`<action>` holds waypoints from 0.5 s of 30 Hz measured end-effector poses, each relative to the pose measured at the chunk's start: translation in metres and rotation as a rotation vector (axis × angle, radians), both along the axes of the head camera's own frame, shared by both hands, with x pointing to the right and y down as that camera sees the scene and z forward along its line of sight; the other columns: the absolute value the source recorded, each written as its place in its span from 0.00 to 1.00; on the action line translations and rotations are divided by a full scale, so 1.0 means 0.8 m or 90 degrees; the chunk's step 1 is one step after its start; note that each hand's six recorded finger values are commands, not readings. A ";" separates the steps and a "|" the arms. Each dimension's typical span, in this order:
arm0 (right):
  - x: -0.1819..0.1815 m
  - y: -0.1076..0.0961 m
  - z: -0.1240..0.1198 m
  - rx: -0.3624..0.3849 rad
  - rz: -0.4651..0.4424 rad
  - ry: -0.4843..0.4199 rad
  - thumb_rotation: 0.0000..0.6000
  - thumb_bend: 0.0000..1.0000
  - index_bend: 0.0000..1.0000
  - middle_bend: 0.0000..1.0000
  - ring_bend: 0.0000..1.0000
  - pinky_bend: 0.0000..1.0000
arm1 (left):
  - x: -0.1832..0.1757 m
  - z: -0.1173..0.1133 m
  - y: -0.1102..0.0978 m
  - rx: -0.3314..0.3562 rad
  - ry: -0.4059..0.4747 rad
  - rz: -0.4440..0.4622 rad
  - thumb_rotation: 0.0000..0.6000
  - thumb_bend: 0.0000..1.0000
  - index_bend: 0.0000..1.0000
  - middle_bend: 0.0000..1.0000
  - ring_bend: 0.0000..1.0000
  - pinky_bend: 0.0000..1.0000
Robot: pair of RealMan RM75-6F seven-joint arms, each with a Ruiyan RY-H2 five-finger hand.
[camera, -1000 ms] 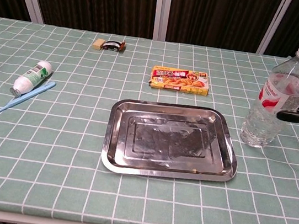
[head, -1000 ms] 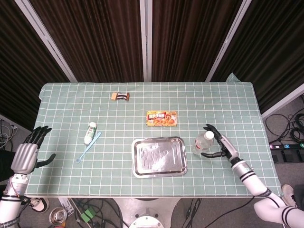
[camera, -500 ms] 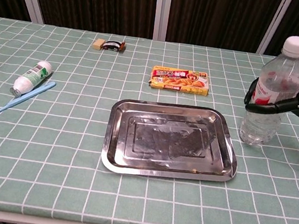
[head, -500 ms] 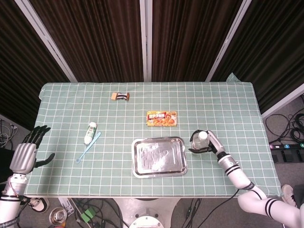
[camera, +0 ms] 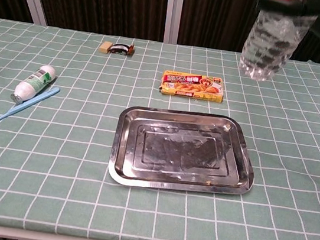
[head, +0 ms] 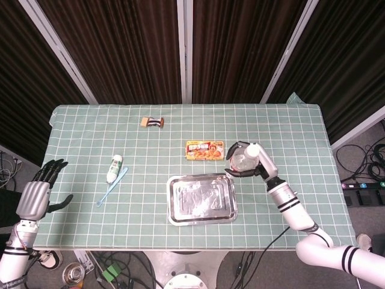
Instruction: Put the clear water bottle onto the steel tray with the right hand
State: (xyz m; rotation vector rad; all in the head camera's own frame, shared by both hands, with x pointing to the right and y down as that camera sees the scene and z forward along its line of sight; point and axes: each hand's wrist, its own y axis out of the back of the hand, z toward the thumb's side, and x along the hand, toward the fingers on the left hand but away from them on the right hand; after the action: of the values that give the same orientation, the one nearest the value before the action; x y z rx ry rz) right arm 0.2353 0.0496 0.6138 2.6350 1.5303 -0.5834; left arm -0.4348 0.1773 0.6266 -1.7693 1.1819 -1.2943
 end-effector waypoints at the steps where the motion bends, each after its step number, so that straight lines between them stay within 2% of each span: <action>1: 0.003 -0.001 -0.004 0.006 0.003 0.005 1.00 0.13 0.84 0.66 0.47 0.49 | 0.000 0.000 0.000 -0.001 0.000 -0.001 1.00 0.27 0.17 0.18 0.09 0.19; 4: 0.022 0.009 0.017 -0.026 0.022 0.034 1.00 0.13 0.84 0.66 0.47 0.49 | -0.003 0.001 0.002 -0.004 0.000 -0.005 1.00 0.27 0.17 0.18 0.09 0.19; 7: 0.054 0.026 0.065 -0.092 0.043 0.090 1.00 0.15 0.84 0.66 0.46 0.49 | -0.005 0.001 0.003 -0.005 -0.001 -0.006 1.00 0.27 0.17 0.18 0.09 0.19; 9: 0.074 0.030 0.090 -0.120 0.052 0.125 1.00 0.15 0.83 0.66 0.46 0.49 | -0.005 0.001 0.003 -0.005 -0.002 -0.006 1.00 0.27 0.17 0.18 0.09 0.19; 12: 0.087 0.016 0.091 -0.101 0.053 0.146 1.00 0.14 0.83 0.66 0.46 0.49 | -0.002 0.000 0.001 -0.004 0.001 -0.003 1.00 0.27 0.17 0.18 0.09 0.19; 15: 0.067 0.000 0.063 -0.052 0.037 0.118 1.00 0.11 0.83 0.65 0.47 0.49 | 0.002 -0.003 -0.003 0.000 0.002 0.006 1.00 0.27 0.17 0.18 0.09 0.19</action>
State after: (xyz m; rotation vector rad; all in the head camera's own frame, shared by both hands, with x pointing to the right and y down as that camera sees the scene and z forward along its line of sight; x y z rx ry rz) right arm 0.2889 0.0497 0.6639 2.5287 1.5855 -0.8880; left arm -0.4329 0.1748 0.6245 -1.7753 1.1739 -1.2877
